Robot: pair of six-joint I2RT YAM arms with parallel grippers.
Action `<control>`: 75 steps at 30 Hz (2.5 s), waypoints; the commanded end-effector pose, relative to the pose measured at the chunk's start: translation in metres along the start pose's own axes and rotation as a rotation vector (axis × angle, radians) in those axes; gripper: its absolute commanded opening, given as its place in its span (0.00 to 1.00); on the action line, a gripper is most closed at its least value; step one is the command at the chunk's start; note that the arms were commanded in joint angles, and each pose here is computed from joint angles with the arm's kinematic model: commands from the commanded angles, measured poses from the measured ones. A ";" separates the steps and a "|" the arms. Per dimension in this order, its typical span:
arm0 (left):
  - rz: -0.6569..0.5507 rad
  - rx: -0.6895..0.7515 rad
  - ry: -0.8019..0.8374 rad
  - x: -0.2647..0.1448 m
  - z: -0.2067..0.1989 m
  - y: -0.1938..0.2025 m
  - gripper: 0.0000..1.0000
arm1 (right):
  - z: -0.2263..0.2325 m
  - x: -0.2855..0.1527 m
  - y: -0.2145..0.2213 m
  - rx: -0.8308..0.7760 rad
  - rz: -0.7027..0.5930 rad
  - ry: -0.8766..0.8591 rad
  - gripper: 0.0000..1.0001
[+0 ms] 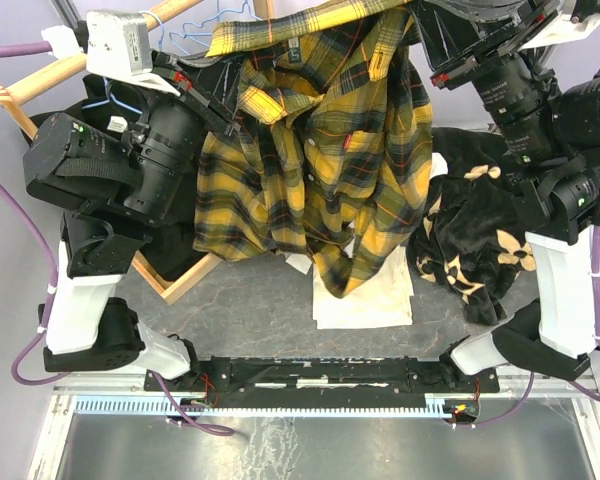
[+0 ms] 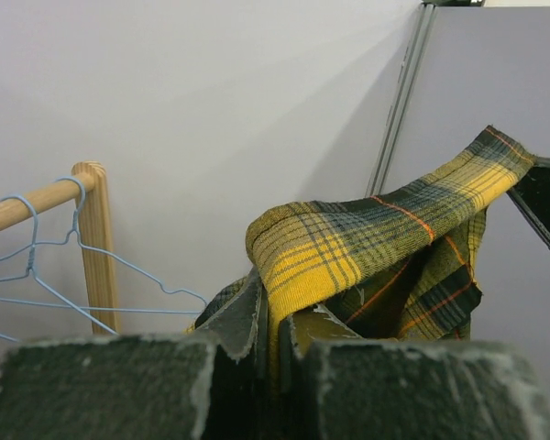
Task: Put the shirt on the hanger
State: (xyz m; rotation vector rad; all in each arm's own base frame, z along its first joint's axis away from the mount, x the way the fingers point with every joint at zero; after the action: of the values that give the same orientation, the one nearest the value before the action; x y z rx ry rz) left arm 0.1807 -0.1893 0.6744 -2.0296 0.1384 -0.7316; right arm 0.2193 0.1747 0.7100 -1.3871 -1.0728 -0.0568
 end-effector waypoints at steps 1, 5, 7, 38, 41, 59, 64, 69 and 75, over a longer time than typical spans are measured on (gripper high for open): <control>-0.195 -0.140 -0.040 -0.041 0.031 -0.085 0.03 | -0.029 -0.037 -0.081 -0.091 -0.194 0.166 0.00; -0.218 -0.180 0.010 -0.054 0.032 -0.099 0.03 | -0.028 -0.051 -0.103 -0.102 -0.237 0.168 0.00; -0.232 -0.191 0.046 -0.057 0.029 -0.106 0.03 | -0.028 -0.056 -0.116 -0.107 -0.271 0.167 0.00; 0.606 -0.237 -0.389 -0.181 0.136 0.335 0.03 | 0.068 -0.239 0.330 0.375 1.112 0.113 0.00; 0.623 -0.216 -0.414 -0.185 0.143 0.342 0.04 | 0.072 -0.248 0.340 0.388 1.162 0.106 0.01; 0.770 -0.196 -0.456 -0.183 0.172 0.374 0.22 | 0.079 -0.271 0.355 0.403 1.264 0.092 0.11; 0.813 -0.201 -0.443 -0.184 0.172 0.397 0.18 | 0.095 -0.285 0.381 0.483 1.316 0.086 0.10; 0.928 -0.211 -0.434 -0.200 0.174 0.434 0.19 | 0.116 -0.304 0.413 0.484 1.354 0.107 0.05; 0.973 -0.203 -0.446 -0.214 0.179 0.441 0.24 | 0.121 -0.310 0.419 0.439 1.372 0.133 0.13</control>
State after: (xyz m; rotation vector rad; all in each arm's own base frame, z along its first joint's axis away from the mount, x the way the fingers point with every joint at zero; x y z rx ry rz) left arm 0.1864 -0.2122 0.1383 -1.8627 0.8627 0.4051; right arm 0.2142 0.2060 0.1514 -1.4160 0.2150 1.1228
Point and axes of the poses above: each gripper's point midway between its finger pads, its own x axis out along the fingers, its own z axis along the line the jaws close on, y = z × x, the point moved 4 cm from there along -x, back along the fingers, and after that the axes turned 13 degrees about -x, right-handed, at the moved point
